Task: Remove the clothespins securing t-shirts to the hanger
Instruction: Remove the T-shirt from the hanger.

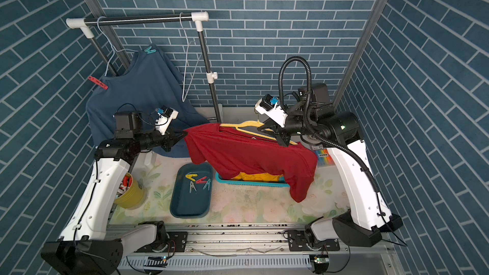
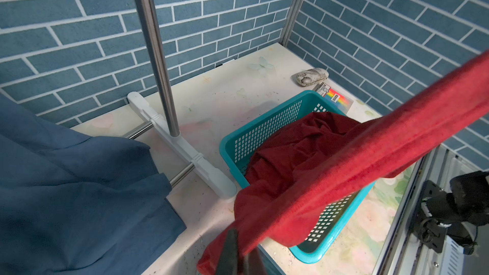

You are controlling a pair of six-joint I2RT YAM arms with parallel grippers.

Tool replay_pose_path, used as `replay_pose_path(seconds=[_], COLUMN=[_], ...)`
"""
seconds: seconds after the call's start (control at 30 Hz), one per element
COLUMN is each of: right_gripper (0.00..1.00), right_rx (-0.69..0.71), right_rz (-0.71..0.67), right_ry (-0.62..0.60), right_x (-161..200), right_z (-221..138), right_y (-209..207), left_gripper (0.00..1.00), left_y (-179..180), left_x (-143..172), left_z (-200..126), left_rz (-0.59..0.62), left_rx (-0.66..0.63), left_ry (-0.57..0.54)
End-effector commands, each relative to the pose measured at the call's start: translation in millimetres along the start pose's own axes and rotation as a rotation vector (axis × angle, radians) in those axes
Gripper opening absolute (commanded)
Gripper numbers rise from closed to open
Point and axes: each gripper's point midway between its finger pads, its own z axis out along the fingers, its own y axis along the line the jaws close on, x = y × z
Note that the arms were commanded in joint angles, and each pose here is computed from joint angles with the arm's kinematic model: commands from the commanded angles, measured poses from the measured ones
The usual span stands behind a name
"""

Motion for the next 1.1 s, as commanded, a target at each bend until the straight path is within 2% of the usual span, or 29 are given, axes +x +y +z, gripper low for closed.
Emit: replay_pose_path(seconds=[0.0,0.27,0.37,0.43,0.57,0.63,0.7,0.87,1.07], right_gripper=[0.0,0.0,0.0,0.0,0.0,0.0,0.0,0.0,0.0], right_rx=[0.112,0.133,0.107,0.075,-0.027,-0.061,-0.084,-0.128,-0.164], right_rz=[-0.05,-0.076,-0.066,-0.049,-0.031,-0.024,-0.018,0.014,0.035], right_ry=[0.018,-0.02,-0.026,-0.024,-0.036,-0.043,-0.043,-0.023,0.015], right_x=[4,-3,-5,-4,-5,-5,-4,3,9], right_z=[-28,-37,-34,-28,-16,-14,-12,-6,8], right_y=[1,4,5,6,14,18,21,25,27], left_gripper=[0.0,0.0,0.0,0.02,0.25,0.4,0.49,0.55,0.62], left_y=[46,47,25,4,-38,-51,-60,-73,-102], left_x=[12,31,22,12,5,-3,-10,-25,-32], left_z=[-11,-9,-7,-8,-18,-26,-35,-45,-35], left_rz=[-0.131,-0.241,-0.214,-0.15,0.079,0.131,0.172,0.297,0.469], left_rx=[-0.18,-0.151,-0.025,0.065,0.142,0.17,0.177,0.123,0.127], left_ry=[-0.001,0.002,-0.052,-0.093,-0.102,-0.125,-0.148,-0.191,-0.167])
